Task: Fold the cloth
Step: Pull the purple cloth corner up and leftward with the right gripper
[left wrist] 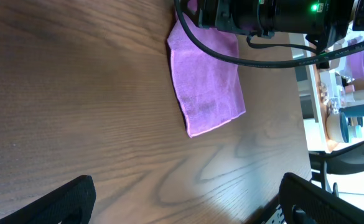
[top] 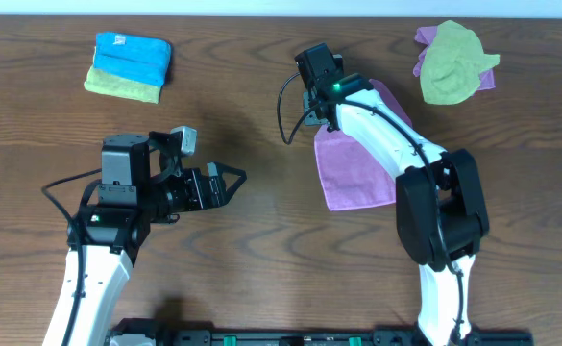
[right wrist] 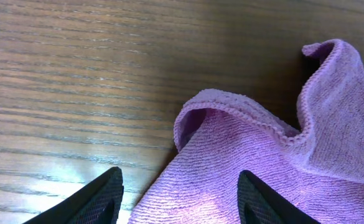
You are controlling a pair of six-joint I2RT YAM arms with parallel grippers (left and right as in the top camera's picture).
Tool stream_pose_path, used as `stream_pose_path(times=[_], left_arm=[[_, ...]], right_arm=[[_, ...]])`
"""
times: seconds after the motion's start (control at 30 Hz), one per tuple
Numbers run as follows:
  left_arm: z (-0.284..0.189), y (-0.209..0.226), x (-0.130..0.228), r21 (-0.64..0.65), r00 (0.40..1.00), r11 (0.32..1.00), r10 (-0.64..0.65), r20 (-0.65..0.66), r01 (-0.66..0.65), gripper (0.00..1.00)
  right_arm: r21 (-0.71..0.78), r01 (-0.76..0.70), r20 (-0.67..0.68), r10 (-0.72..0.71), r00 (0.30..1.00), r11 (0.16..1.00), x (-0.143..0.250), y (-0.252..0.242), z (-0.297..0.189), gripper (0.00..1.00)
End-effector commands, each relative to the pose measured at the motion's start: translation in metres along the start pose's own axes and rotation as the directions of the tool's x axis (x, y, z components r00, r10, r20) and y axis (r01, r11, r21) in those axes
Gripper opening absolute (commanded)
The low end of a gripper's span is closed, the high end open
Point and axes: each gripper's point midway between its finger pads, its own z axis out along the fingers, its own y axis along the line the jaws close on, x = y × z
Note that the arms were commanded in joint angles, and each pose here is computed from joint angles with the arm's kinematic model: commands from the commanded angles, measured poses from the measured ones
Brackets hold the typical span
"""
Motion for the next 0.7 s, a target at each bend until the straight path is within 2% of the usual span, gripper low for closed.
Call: stream_pose_path(times=[0.0,0.43,0.53,0.63,0.67], left_arm=[[-0.003,-0.005,-0.005,0.003,1.000,1.000,0.018,0.012,-0.018,0.95],[-0.003,-0.005,-0.005,0.003,1.000,1.000,0.029,0.011,-0.029,0.96],[-0.003,-0.005,-0.005,0.003,1.000,1.000,0.029,0.011,-0.029,0.96],[-0.003,-0.005,-0.005,0.003,0.999,0.999,0.033,0.011,-0.033,0.95],[-0.003,-0.005,-0.005,0.003,0.999,0.999,0.041,0.012,-0.041,0.95]], right_arm=[[0.024,-0.018,0.010,0.017,1.000,1.000,-0.004,-0.005,0.002,0.59],[0.054,0.005,-0.069,-0.001,0.998,0.999,0.024,-0.002,0.046,0.56],[0.052,0.008,-0.082,-0.004,0.997,0.999,0.028,0.000,0.051,0.39],[-0.003,0.000,-0.075,0.000,0.997,1.000,0.026,0.011,0.051,0.06],[-0.060,-0.006,-0.066,0.002,0.998,0.998,0.022,0.024,0.049,0.01]])
